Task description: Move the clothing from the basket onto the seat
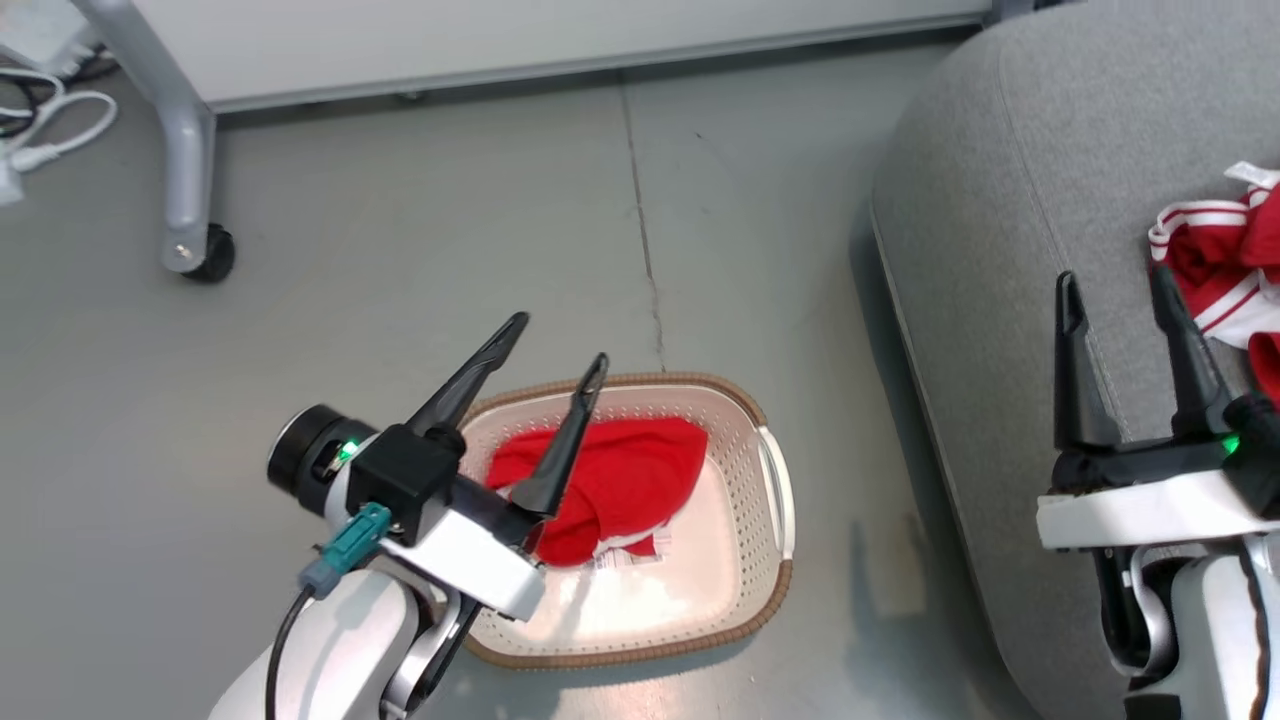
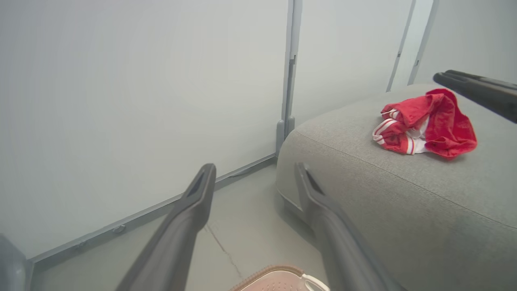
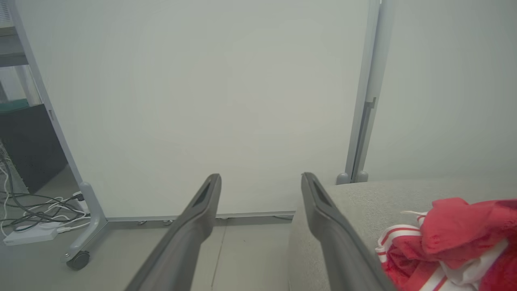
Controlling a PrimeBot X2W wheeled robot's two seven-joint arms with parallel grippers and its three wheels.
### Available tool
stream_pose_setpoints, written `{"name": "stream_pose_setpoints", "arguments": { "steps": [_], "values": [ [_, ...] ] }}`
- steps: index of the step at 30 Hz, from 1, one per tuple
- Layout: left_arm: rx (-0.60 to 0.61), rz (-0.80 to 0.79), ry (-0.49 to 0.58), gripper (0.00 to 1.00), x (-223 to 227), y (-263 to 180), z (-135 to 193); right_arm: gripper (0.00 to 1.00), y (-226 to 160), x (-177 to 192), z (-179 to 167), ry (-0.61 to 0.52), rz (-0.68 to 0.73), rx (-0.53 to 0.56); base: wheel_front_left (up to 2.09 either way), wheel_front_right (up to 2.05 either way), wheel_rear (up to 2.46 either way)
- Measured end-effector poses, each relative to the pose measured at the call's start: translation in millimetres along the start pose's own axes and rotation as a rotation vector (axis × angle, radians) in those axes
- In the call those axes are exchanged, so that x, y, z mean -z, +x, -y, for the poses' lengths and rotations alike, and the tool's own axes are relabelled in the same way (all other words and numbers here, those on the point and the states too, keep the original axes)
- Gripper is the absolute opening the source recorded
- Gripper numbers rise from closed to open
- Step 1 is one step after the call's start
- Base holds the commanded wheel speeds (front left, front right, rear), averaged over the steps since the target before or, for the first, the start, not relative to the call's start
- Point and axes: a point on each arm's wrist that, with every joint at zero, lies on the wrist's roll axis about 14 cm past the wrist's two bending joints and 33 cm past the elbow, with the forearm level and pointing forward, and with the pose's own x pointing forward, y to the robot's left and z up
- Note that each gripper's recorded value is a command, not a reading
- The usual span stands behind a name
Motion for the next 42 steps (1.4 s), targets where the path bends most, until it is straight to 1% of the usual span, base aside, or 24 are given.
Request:
{"name": "stream_pose_setpoints", "arguments": {
  "steps": [9, 21, 26, 33, 42],
  "values": [
    [-0.22, 0.015, -0.012, 1.0, -15.7, -45.7, -38.1, 1.0, -23.2, -13.7, -39.4, 0.045, 0.006, -0.104, 0.0, 0.0, 0.0],
    [-0.418, 0.042, -0.011, 1.0, -29.4, -102.7, -71.2, 1.0, -50.1, -24.4, -55.0, 0.072, 0.004, -0.145, 0.0, 0.0, 0.0],
    [-0.468, 0.04, -0.003, 1.0, -29.2, -122.6, -76.6, 1.0, -58.9, -24.4, -55.6, 0.076, -0.003, -0.145, 0.0, 0.0, 0.0],
    [-0.514, 0.041, 0.009, 1.0, -29.4, -141.2, -79.8, 1.0, -69.2, -21.6, -44.5, 0.089, -0.018, -0.11, 0.0, 0.0, 0.0],
    [-0.537, 0.033, 0.022, 1.0, -27.4, -156.8, -82.7, 1.0, -81.3, -17.4, -36.4, 0.093, -0.045, -0.085, 0.0, 0.0, 0.0]
  ]
}}
